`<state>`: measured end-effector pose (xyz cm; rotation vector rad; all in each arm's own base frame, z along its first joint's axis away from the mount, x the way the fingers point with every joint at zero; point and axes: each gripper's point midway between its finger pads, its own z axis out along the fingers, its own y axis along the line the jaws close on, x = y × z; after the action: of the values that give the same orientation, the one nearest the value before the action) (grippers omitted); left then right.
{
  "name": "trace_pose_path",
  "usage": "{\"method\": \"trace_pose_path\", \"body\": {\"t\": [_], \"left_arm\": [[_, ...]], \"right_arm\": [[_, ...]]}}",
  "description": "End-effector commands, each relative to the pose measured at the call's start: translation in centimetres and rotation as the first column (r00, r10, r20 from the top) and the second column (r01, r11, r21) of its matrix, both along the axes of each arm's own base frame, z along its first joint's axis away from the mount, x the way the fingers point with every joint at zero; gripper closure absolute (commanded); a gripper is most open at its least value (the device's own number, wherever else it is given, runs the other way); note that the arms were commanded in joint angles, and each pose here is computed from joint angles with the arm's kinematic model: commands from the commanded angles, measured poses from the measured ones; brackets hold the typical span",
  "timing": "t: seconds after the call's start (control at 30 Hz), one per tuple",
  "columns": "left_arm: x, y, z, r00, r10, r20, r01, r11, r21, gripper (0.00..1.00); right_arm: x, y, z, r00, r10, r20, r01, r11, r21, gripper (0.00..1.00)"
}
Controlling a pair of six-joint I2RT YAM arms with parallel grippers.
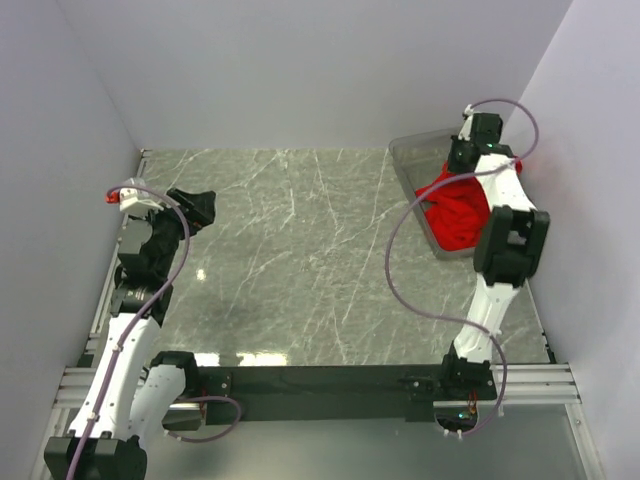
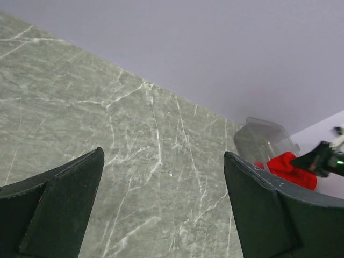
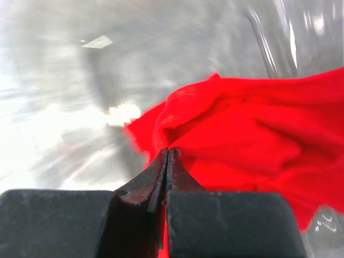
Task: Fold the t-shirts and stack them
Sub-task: Grab the tshirt from the pile, then move the tshirt to the center of the board
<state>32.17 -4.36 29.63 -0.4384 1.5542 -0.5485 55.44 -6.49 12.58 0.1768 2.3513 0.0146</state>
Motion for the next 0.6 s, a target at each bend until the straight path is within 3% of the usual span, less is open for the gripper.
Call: {"method": "trace_pose_path", "body": {"t": [0.0,0.17,0.3,0.33,0.43,0.47,0.57], "left_arm": [[-0.5,0.2,1.4,0.999,0.006,0.042,-0.006,1.000,0.002,0.01],[-0.7,0.5,2.8,0.996,0.016,0.084,-0.019,0.999,0.033,0.00],[-0.7,0.8,4.1,0.993,0.029,0.117,-0.036,0.997,0.061,0.00],[-0.7,0.9,4.5,0.991,0.032,0.128,-0.041,0.997,0.072,0.01],[-1.1,1.1,5.8,0.986,0.039,0.163,-0.054,0.995,0.085,0.01],[-1.2,1.2,6.2,0.983,0.039,0.177,-0.057,0.994,0.094,0.01],[-1.9,1.3,7.4,0.977,0.039,0.210,-0.063,0.992,0.108,0.00]], "right_arm": [[-2.2,4.2,17.0,0.904,0.186,0.385,-0.203,0.979,0.002,1.00],[-6.5,8.4,26.2,0.768,0.276,0.577,-0.311,0.950,-0.041,1.00],[-10.9,12.2,36.8,0.580,0.351,0.735,-0.387,0.913,-0.130,1.00],[-12.5,13.1,40.7,0.506,0.368,0.780,-0.401,0.901,-0.165,1.00],[-15.4,17.2,45.3,0.393,0.417,0.819,-0.477,0.854,-0.206,1.00],[-17.4,18.0,48.7,0.318,0.417,0.851,-0.481,0.845,-0.234,1.00],[-21.0,21.4,53.3,0.184,0.414,0.891,-0.533,0.804,-0.264,1.00]]}}
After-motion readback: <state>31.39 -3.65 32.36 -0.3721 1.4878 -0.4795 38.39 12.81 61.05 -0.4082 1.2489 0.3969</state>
